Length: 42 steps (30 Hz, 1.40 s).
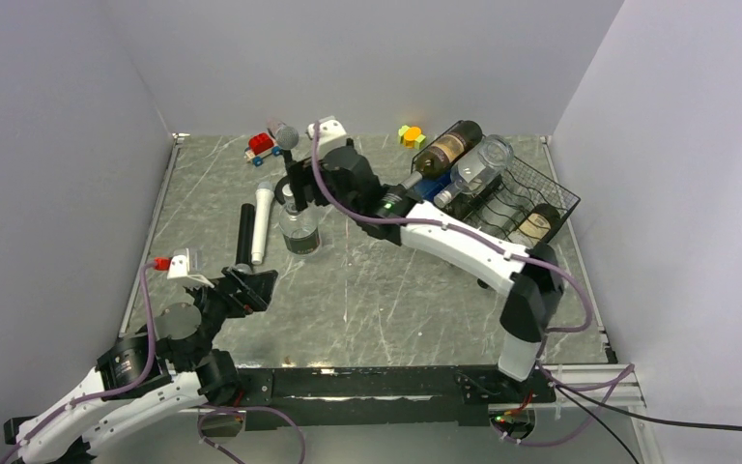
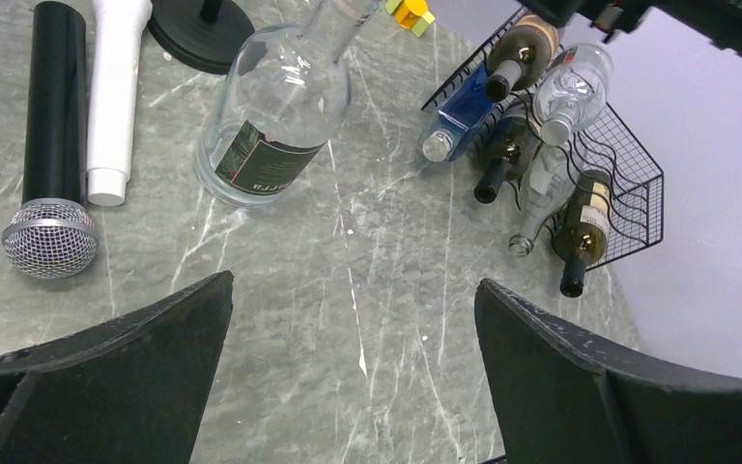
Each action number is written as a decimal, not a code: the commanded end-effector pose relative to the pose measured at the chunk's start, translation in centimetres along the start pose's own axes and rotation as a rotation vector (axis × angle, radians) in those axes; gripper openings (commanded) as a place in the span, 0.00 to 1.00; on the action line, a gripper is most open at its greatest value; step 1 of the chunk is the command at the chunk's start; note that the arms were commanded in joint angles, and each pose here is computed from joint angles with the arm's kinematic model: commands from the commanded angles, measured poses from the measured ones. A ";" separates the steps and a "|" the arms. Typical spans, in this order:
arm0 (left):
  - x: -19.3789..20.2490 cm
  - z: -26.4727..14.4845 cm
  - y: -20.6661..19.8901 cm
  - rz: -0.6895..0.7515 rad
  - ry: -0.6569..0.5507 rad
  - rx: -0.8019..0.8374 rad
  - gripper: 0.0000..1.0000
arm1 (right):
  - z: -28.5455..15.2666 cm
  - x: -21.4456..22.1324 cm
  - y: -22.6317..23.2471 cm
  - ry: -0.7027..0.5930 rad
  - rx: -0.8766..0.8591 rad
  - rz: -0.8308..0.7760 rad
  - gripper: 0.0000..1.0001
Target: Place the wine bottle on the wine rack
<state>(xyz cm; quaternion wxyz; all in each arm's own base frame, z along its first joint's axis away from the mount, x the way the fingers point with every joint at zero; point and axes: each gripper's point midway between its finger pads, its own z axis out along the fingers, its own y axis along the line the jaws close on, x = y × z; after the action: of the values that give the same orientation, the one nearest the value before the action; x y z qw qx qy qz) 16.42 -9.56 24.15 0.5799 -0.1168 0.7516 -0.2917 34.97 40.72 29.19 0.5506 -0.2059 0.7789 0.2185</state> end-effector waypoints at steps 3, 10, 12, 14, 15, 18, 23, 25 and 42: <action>-0.7 -0.1 0.4 -0.036 -0.028 -0.025 0.99 | 2.5 -1.0 1.8 -0.026 0.024 -0.070 0.90; -0.6 0.0 0.4 -0.033 -0.022 -0.031 0.99 | 5.3 1.7 2.8 0.053 0.024 -0.087 0.73; -0.5 0.0 0.4 -0.031 -0.021 -0.033 0.99 | 5.9 2.3 3.2 0.069 0.013 -0.089 0.69; -0.5 0.0 0.3 -0.029 -0.021 -0.031 0.99 | 6.5 3.0 3.5 0.089 0.002 -0.092 0.66; -0.5 0.0 0.4 -0.028 -0.020 -0.032 0.99 | 6.8 3.1 3.7 0.096 -0.003 -0.090 0.64; -0.6 0.0 0.4 -0.032 -0.022 -0.032 0.99 | 7.6 4.6 3.9 0.137 -0.008 -0.089 0.58; -0.6 -0.1 0.4 -0.036 -0.024 -0.030 0.99 | 7.7 5.5 4.5 0.172 -0.050 -0.089 0.43; -0.6 -0.1 0.4 -0.037 -0.024 -0.029 0.99 | 7.4 5.4 4.5 0.163 -0.062 -0.082 0.32; -0.5 0.0 0.4 -0.030 -0.020 -0.029 0.99 | 1.6 7.8 2.2 0.157 -0.056 0.039 0.00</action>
<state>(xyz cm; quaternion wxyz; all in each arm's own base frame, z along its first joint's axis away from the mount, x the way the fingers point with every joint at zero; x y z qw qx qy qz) 16.45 -9.24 23.75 0.5755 -0.1310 0.7543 -0.2876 34.11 43.74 20.01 0.4743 -0.2451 0.8223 0.1969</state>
